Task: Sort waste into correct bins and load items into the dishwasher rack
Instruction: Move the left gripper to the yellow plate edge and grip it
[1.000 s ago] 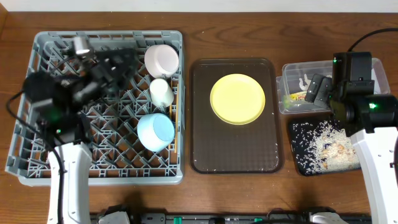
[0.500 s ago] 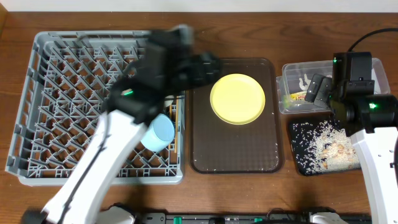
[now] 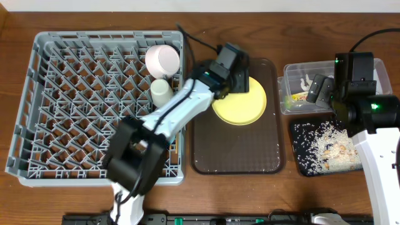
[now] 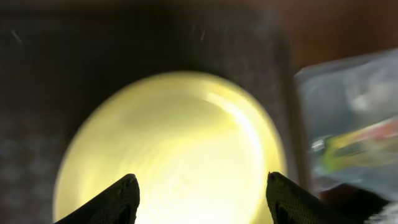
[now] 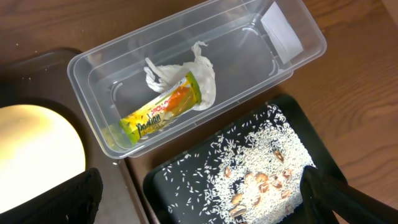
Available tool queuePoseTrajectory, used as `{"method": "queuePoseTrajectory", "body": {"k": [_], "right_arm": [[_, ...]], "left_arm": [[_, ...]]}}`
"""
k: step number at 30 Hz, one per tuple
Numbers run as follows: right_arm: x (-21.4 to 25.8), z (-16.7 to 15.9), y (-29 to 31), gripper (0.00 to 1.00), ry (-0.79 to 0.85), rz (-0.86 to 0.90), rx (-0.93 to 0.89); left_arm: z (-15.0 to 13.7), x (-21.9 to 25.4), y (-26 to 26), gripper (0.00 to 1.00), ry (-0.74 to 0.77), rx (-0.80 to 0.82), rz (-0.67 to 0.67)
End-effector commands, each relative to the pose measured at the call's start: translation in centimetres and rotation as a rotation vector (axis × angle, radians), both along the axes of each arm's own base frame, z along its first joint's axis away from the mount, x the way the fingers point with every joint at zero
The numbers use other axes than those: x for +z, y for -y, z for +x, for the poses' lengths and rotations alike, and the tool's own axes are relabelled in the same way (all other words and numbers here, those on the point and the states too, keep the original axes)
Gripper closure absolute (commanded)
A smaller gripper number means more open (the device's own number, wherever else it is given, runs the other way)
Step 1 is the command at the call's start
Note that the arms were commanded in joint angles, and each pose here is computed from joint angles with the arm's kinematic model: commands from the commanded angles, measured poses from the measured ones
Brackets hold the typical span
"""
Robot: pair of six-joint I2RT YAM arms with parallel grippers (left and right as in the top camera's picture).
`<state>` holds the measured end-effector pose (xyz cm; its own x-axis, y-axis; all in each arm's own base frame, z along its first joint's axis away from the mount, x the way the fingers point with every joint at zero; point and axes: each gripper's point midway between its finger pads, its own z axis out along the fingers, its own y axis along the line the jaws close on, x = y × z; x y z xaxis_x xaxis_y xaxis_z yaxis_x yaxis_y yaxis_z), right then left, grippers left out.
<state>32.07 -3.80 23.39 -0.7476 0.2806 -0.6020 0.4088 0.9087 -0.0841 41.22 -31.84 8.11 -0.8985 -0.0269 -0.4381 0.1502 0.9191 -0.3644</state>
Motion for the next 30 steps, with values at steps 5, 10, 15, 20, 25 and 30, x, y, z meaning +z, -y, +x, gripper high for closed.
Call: {"method": "queuePoseTrajectory", "body": {"k": [5, 10, 15, 20, 25, 30], "right_arm": [[0.4, -0.1, 0.3, 0.01, 0.006, -0.017, -0.004], [0.4, -0.1, 0.3, 0.01, 0.006, -0.017, -0.004], [0.4, -0.1, 0.3, 0.01, 0.006, -0.017, -0.004], [0.4, -0.1, 0.3, 0.01, 0.006, -0.016, -0.004], [0.4, -0.1, 0.3, 0.01, 0.006, -0.017, -0.004], [0.4, -0.1, 0.3, 0.01, 0.006, -0.017, -0.004]], "left_arm": [[-0.6, -2.4, -1.6, 0.33, -0.031, 0.001, 0.127], [-3.3, -3.1, -1.0, 0.4, -0.114, -0.051, 0.139], [-5.3, -3.7, -0.6, 0.43, -0.102, -0.08, 0.245], [-4.4, -3.5, -4.1, 0.43, -0.001, 0.008, 0.474], [-3.5, -3.5, -7.1, 0.43, -0.006, 0.066, 0.546], [-3.1, -4.9, -9.0, 0.43, -0.048, 0.099, 0.546]]}}
